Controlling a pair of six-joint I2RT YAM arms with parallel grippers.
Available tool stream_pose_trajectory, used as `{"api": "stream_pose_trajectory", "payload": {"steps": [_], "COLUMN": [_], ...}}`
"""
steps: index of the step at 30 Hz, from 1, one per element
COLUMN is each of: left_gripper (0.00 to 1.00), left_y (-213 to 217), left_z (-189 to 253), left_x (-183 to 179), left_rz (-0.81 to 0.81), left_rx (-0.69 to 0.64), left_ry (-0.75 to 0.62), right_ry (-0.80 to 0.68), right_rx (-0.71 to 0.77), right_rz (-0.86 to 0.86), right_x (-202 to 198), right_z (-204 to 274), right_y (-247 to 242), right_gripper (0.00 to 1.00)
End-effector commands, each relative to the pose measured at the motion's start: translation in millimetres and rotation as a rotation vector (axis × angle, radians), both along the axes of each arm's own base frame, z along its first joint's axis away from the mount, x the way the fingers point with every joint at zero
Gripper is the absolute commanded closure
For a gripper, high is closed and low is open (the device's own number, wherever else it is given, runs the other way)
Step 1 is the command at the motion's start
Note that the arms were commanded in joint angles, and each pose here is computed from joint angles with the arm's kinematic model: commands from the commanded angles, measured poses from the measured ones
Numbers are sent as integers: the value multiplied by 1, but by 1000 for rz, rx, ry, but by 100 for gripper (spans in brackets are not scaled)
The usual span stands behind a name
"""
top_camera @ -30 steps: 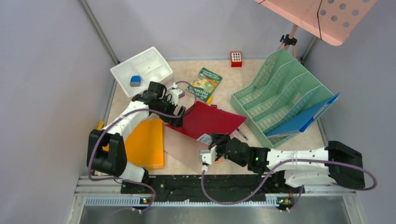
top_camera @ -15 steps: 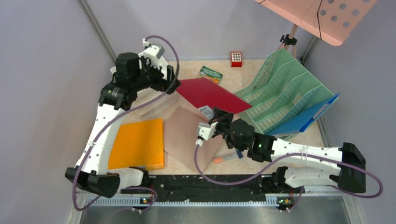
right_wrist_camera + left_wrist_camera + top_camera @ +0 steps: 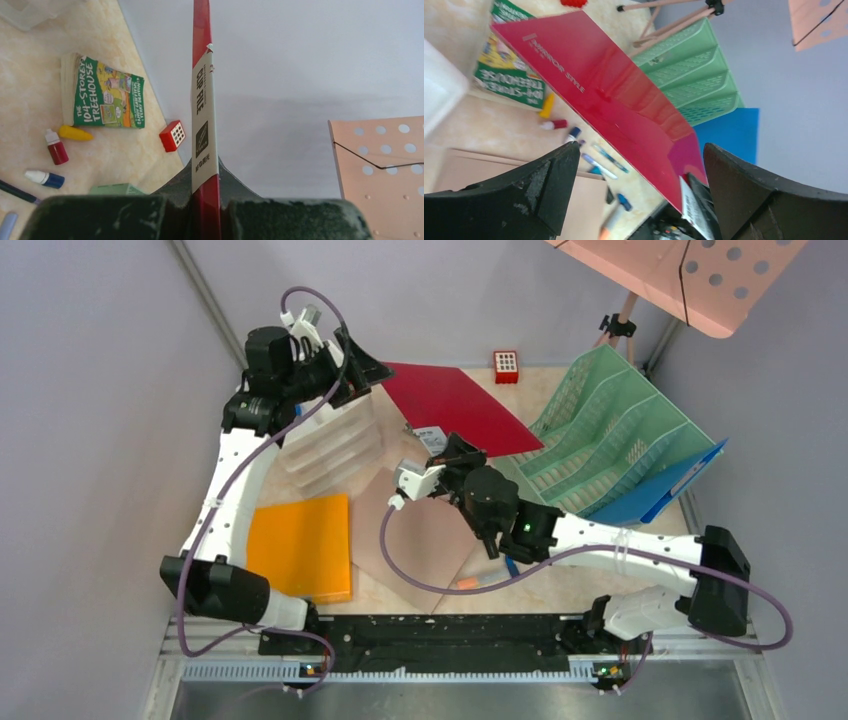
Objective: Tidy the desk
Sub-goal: Place the folder in the storage box.
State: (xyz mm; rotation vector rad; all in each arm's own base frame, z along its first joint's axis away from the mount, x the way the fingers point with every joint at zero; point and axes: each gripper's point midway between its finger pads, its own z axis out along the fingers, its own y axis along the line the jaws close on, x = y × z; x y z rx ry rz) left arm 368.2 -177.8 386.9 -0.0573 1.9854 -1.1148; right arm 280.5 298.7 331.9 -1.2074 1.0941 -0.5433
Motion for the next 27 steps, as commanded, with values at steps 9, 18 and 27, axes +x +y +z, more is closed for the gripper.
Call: {"api": "stream_pose_trajectory", "payload": {"steps": [9,18,27], "left_gripper": [2,2,5], "left_y": [-16,-23,-45], "left_z": [11,7,3], "left_x": [2,25,52], "left_rz": [-36,-20,-56], "left_rx": [-241,-310,-414], "left_ry": [138,179,251], "right_ry": [-96,-126,-136], "right_rx": [102,120,101], "right_rz": [-121,-140,-154], "right_x": [17,18,22], "right_z": [51,60,59], "right_y": [-13,-16,-8], "right_gripper": [100,100,100]}}
